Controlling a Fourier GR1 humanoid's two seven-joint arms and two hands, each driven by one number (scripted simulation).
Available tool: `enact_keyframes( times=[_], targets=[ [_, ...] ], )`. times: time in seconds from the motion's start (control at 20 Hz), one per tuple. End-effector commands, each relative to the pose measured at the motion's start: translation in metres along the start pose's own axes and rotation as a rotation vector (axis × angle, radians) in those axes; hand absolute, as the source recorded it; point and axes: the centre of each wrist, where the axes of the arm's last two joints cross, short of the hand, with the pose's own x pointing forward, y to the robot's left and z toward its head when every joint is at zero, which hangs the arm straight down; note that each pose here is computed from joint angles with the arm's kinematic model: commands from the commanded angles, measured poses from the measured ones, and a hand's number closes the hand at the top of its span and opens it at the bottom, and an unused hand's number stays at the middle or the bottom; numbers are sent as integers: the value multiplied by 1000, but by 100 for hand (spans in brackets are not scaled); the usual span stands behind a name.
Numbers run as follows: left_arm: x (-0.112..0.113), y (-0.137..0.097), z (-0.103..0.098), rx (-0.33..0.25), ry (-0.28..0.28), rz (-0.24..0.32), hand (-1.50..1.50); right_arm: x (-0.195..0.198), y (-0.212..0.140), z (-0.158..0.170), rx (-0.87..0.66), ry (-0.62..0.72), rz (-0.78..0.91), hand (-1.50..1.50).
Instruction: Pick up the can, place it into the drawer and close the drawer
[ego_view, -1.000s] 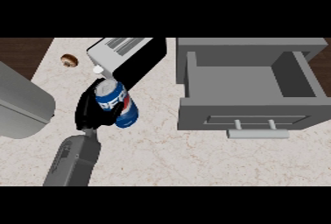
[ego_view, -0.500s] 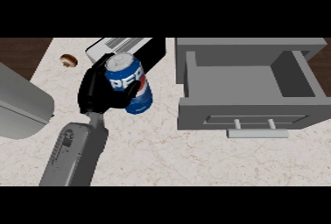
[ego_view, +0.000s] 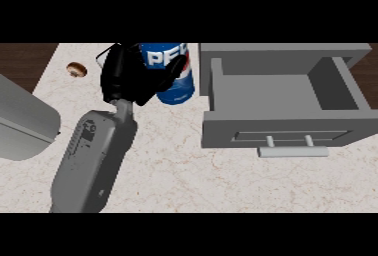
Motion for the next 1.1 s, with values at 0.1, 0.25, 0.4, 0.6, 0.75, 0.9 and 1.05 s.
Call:
enact_keyframes(
  times=[0.1, 0.25, 0.4, 0.6, 0.75, 0.9, 1.05],
  targets=[
    [5, -30, -9, -4, -9, -32, 150, -5, -3, 9, 3, 7, -12, -150],
    [24, -53, -23, -20, -16, -33, 150, 14, 26, 2, 9, 1, -8, -150],
    [28, -72, -39, -14, -7, -13, 150, 10, 1, -11, 12, -9, -19, -150],
    [34, -105, -43, 1, -32, -40, 150, -6, -7, -16, 13, -11, -14, -150],
    [27, -97, -47, -37, -8, -48, 150, -1, 18, -18, 0, 2, -31, -150],
    [41, -117, -62, -17, 7, -62, 150, 7, 6, -15, 26, -12, -28, -150],
    [31, -117, -64, -28, -14, -61, 150, 11, 1, -13, 16, -12, -1, -150]
  ],
)
